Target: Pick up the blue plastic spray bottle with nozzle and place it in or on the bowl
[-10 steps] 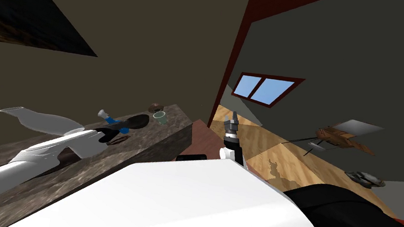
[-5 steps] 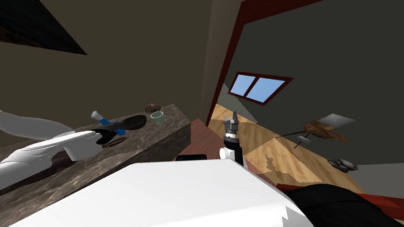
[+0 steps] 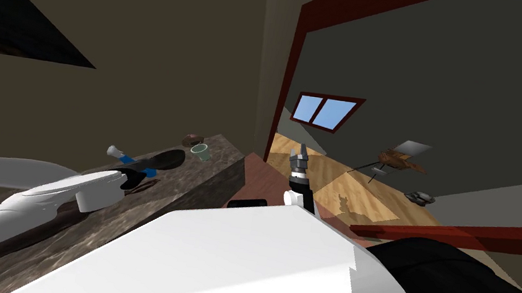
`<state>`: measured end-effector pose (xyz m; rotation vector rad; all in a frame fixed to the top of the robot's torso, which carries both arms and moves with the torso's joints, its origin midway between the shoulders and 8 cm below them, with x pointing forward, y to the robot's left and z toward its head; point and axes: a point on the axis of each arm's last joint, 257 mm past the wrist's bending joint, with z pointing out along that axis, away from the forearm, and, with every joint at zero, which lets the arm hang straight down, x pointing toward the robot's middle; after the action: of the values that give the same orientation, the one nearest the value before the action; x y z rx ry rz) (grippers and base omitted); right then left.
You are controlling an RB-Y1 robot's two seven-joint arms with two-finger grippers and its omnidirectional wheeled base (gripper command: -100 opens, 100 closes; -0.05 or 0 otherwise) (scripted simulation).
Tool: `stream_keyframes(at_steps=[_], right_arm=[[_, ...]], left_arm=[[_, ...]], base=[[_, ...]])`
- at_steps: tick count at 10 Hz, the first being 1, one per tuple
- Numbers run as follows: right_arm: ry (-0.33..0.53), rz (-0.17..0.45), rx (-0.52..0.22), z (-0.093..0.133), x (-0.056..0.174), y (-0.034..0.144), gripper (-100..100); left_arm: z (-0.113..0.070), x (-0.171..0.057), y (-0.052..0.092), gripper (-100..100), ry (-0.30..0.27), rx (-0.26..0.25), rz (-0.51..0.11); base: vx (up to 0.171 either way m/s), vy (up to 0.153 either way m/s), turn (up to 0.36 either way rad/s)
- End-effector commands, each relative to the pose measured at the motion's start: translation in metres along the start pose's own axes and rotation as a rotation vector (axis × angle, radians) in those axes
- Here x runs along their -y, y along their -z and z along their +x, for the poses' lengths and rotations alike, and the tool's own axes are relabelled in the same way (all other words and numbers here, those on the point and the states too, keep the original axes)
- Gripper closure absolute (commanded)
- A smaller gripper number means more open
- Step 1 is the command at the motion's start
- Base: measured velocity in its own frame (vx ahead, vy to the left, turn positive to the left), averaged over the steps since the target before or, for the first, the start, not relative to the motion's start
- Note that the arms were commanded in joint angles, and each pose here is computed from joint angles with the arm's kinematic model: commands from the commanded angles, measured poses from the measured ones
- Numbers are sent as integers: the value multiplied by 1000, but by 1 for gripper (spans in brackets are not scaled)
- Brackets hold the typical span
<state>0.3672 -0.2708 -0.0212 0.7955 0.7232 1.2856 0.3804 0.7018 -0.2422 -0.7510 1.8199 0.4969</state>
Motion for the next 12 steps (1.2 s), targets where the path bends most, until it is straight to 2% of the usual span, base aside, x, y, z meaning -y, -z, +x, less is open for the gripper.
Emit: stream_keyframes(at_steps=[1, 3, 4, 8, 9, 10, 11, 12], right_arm=[[0, 0, 0, 0, 0, 0, 0], [0, 0, 0, 0, 0, 0, 0], [0, 0, 0, 0, 0, 0, 0], [0, 0, 0, 0, 0, 0, 0], [0, 0, 0, 0, 0, 0, 0], [0, 0, 0, 0, 0, 0, 0], [0, 0, 0, 0, 0, 0, 0], [0, 0, 0, 0, 0, 0, 0]], left_arm=[[-3, -7, 0, -100, 21, 7, -12], [-3, -7, 0, -100, 22, 7, -12], [-3, -7, 0, 100, 24, 7, -12], [-3, -8, 0, 100, 24, 8, -15], [-3, -8, 0, 0, 23, 8, -15], [1, 5, 0, 100, 31, -6, 11], [1, 5, 0, 100, 19, -6, 11], [4, 18, 1, 100, 48, -17, 35]], base=[[-43, 12, -112], [-9, 5, 12], [0, 0, 0], [0, 1, 4], [0, 0, 0], [45, -2, 174], [52, -17, 120], [56, -25, 186]])
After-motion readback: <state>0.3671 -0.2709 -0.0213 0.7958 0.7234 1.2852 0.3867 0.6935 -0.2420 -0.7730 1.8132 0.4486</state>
